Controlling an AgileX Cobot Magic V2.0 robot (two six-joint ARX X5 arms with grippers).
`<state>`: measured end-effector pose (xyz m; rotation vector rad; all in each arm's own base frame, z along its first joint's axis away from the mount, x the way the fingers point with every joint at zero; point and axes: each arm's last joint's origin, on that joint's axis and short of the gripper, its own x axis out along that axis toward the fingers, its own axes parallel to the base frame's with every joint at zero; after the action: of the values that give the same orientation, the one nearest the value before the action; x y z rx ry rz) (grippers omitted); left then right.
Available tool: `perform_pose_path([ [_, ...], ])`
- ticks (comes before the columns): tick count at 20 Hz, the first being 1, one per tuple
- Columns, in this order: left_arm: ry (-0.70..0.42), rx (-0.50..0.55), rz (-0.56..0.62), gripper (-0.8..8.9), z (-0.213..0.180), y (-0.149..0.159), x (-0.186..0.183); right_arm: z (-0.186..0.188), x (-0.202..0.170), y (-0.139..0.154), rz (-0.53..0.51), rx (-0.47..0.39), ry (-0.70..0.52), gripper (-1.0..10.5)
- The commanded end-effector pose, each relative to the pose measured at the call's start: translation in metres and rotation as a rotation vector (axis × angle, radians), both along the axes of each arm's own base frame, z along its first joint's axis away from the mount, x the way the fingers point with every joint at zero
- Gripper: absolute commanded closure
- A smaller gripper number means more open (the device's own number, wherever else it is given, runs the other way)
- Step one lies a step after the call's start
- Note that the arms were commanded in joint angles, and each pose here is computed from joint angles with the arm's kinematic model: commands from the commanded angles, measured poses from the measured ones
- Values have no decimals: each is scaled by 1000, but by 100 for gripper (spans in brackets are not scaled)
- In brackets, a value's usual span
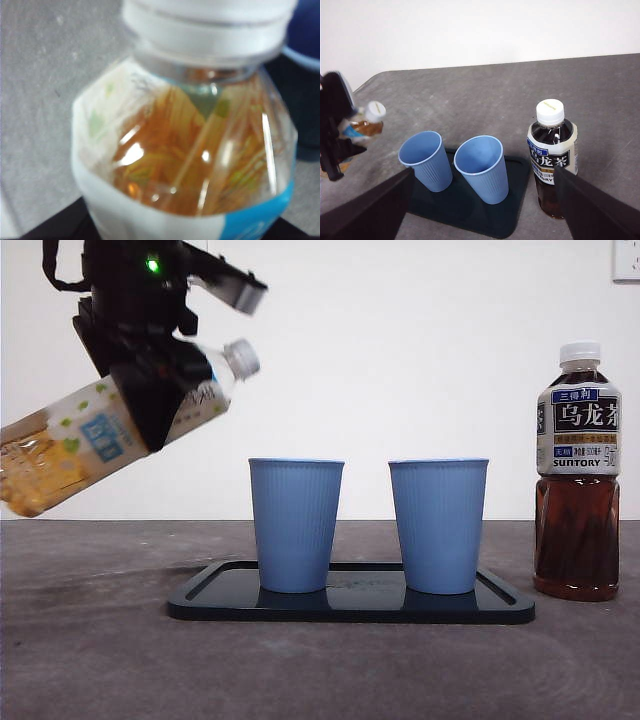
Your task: Pour the drink into the cup
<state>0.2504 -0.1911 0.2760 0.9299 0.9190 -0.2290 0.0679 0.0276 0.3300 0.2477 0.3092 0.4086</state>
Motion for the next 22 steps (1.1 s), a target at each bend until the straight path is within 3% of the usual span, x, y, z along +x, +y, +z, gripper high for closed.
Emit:
perform_pose_path([
  [1, -44, 108, -22, 632, 2, -10, 0, 5, -1, 0, 6, -3, -23, 504],
  [5, -60, 260, -43, 632, -7, -18, -3, 5, -1, 0, 6, -2, -22, 504],
  [22, -94, 463, -98, 664, -30, -41, -7, 2, -2, 0, 8, -5, 11, 504],
])
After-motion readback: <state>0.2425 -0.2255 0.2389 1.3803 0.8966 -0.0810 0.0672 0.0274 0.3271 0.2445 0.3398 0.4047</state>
